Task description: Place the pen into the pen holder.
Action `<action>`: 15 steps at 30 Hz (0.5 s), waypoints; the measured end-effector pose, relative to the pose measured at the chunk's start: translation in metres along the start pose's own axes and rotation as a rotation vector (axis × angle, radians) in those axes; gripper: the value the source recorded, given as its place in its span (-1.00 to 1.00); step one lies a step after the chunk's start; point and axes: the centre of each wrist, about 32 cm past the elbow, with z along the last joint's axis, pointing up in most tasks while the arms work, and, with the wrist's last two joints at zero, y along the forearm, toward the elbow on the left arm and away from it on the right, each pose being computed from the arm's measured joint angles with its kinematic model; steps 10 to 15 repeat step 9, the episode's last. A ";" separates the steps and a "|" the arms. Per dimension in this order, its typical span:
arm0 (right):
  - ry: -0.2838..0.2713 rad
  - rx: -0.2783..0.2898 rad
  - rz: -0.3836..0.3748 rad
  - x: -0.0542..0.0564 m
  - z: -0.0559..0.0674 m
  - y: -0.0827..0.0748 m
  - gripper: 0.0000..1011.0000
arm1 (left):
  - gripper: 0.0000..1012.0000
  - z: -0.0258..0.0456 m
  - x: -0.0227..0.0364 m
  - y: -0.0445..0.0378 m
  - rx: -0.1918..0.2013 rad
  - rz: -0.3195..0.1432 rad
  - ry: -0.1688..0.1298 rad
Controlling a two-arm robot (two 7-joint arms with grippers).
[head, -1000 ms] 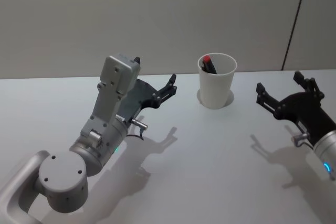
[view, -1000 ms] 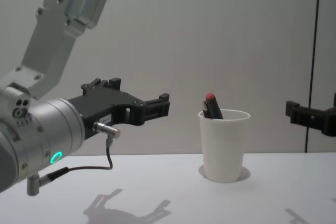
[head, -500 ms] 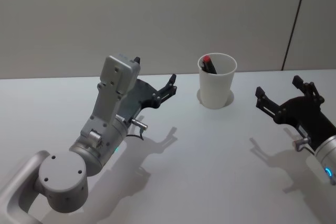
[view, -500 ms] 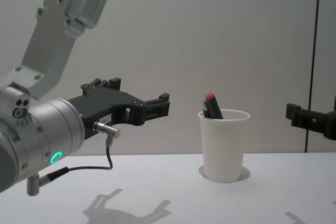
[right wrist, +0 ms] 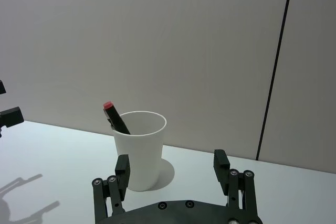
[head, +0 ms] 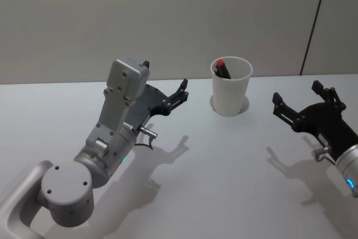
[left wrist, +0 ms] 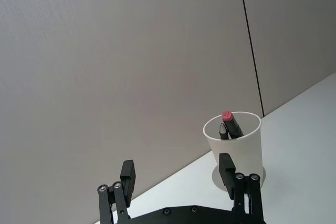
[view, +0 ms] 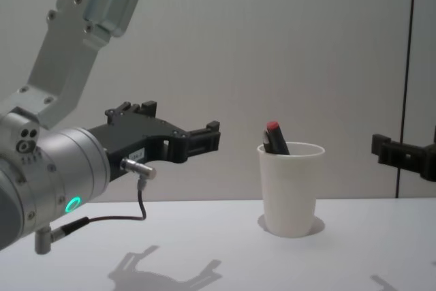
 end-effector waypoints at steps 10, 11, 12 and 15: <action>0.000 0.000 0.000 0.000 0.000 0.000 0.98 | 0.98 0.0000 0.0000 0.0000 0.000 0.000 0.000; 0.000 0.000 0.000 0.000 0.000 0.000 0.98 | 0.98 0.0000 0.0000 0.0000 0.000 0.000 0.000; 0.000 0.000 0.000 0.000 0.000 0.000 0.98 | 0.98 0.0000 0.0000 0.0000 0.000 0.000 0.000; 0.000 0.000 0.000 0.000 0.000 0.000 0.98 | 0.98 0.0000 0.0000 0.0000 0.000 0.000 0.000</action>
